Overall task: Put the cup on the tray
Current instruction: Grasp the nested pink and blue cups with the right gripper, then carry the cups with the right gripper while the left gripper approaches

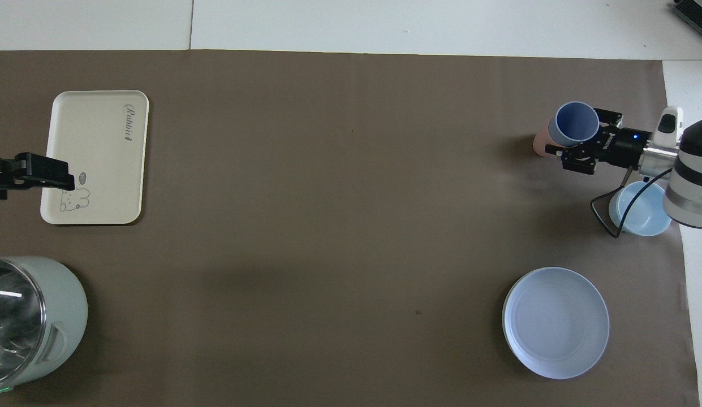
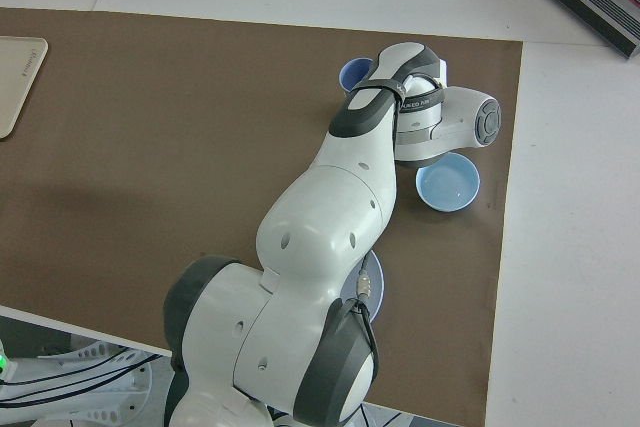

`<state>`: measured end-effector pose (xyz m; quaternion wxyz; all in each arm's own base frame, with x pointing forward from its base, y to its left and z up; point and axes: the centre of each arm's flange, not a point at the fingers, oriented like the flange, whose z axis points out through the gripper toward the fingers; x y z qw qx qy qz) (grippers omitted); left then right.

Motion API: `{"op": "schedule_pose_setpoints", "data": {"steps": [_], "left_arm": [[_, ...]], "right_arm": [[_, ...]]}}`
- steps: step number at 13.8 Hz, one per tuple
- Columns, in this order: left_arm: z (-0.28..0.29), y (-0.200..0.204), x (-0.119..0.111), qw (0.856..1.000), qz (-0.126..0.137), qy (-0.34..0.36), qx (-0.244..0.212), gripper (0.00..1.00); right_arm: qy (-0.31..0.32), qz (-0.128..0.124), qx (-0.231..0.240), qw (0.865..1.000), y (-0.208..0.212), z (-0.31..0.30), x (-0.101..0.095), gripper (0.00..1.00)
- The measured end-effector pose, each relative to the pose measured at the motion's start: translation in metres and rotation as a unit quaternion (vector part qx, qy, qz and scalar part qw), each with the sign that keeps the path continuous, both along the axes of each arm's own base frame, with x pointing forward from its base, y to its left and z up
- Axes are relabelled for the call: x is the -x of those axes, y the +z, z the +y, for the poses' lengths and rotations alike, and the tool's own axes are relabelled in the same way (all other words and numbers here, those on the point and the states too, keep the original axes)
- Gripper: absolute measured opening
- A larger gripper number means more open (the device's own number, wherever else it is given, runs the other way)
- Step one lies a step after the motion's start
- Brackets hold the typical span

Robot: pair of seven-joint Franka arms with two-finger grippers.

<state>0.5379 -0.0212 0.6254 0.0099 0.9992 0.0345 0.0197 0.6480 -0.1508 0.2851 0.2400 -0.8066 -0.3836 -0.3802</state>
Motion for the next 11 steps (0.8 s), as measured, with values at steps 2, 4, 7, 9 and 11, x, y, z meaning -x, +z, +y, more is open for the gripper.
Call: {"op": "schedule_pose_setpoints", "data": {"steps": [2, 4, 7, 9, 11], "left_arm": [[-0.002, 0.000, 0.000, 1.000, -0.001, -0.002, 0.003, 1.00], [-0.007, 0.001, 0.000, 1.000, -0.003, -0.002, 0.017, 0.98], [-0.021, 0.004, -0.002, 0.999, -0.013, -0.010, 0.043, 0.95], [-0.047, 0.007, -0.001, 0.998, -0.017, -0.030, 0.056, 0.94], [-0.073, 0.008, -0.001, 0.996, -0.018, -0.049, 0.069, 0.92]], "right_arm": [[0.000, 0.000, 0.000, 1.000, 0.000, 0.000, 0.000, 0.84], [-0.002, -0.002, -0.001, 1.000, 0.001, 0.000, -0.001, 0.84], [-0.024, 0.004, -0.007, 1.000, 0.012, -0.002, -0.005, 0.84], [-0.046, 0.010, -0.012, 0.999, 0.030, 0.003, -0.010, 0.84], [-0.065, 0.022, -0.005, 0.998, 0.055, 0.023, -0.017, 0.84]]}}
